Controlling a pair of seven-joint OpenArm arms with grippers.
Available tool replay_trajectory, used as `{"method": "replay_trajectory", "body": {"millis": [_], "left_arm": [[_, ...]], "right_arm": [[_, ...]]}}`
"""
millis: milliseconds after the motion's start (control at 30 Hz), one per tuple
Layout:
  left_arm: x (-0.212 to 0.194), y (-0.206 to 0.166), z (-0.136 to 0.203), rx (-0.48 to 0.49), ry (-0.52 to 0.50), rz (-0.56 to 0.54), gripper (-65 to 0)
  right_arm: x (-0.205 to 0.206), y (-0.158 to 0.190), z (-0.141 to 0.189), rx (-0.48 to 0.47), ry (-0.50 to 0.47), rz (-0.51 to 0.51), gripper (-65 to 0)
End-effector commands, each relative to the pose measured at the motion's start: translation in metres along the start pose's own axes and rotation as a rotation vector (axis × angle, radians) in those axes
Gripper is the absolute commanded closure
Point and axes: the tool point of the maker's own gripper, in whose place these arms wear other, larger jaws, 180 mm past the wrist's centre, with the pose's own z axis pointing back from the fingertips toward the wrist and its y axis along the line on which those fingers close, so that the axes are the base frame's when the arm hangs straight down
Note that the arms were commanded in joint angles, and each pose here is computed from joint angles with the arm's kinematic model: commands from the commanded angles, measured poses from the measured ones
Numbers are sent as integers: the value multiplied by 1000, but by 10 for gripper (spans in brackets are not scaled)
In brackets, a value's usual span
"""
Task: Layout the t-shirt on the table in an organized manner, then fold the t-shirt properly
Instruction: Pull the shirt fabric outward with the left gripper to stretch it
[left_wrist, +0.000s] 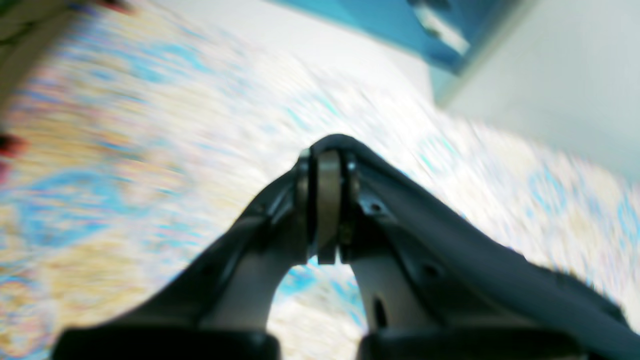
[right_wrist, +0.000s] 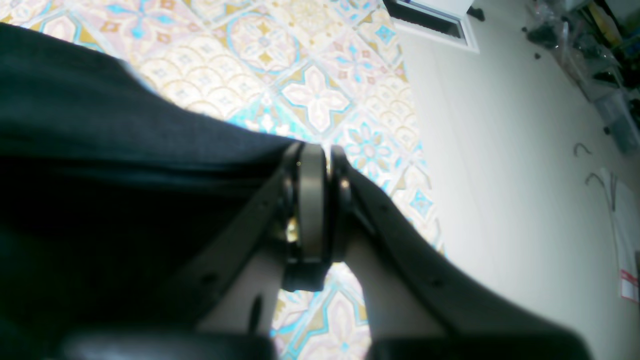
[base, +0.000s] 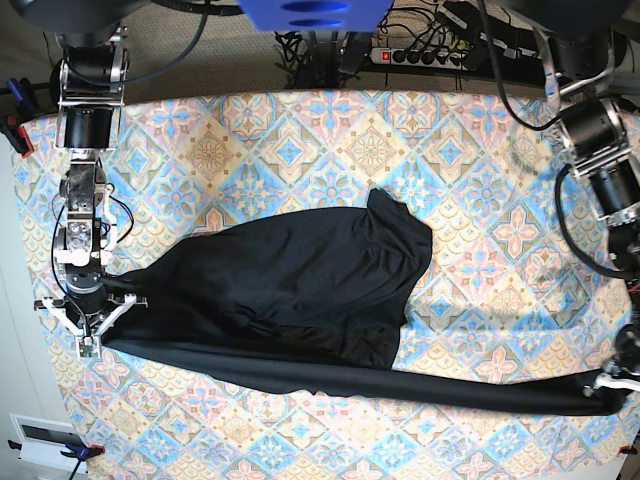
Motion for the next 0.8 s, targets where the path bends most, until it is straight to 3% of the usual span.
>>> {"method": "replay_trajectory", "body": {"millis": [0,133,267,433,533,667,767], "left_arm": [[44,3,10,-8,-107,2,0],[85,34,34,34,-192,22,0],[100,36,39,41,-221,14,0],[72,3,17,-15,-143,-41,0],[55,-19,3,-45,-143,-68,0],[19,-45,-25,-31,-116,-170,-2],[7,-54,-46,5,-102,-209,-49]], "right_arm": [[32,-18,4,-46,-89,3,0],[47,-18,10,-45,-133,4,0],[57,-7,15,10,-163,45,0],[40,-3,1,40,-104,55,0],[75,2,-14,51,-157,60,0],[91,5,-37,63,-137,80,0],[116,2,-52,59,-132,99,0]]}}
